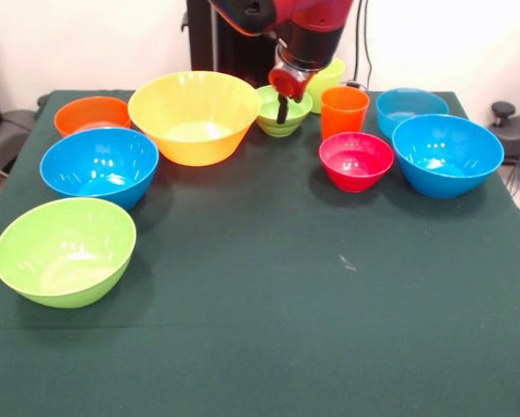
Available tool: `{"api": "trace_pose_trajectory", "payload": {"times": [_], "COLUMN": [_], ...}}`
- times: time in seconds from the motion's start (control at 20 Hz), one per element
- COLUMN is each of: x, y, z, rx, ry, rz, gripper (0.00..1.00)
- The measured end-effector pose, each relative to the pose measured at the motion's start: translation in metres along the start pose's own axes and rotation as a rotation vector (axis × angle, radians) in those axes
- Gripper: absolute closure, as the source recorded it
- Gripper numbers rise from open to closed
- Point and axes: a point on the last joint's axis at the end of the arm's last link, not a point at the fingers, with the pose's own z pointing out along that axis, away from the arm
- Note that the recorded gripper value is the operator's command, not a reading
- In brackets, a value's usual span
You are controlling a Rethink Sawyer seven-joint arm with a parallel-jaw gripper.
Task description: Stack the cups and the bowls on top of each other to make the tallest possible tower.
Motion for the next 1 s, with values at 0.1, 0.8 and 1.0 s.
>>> {"api": "trace_pose_trajectory", "payload": {"times": [0.1,0.8,1.0], "x": [-0.001,-0.008,-0.008], "y": [0.002,0.016,0.017], "z": [0.002,0.015,0.016], "rx": [-0.006,-0.043,-0.039], "ry": [0.0,0.004,0.01], "rz": [-0.003,-0.024,-0.029], "gripper": [0.0,0.0,0.0]}}
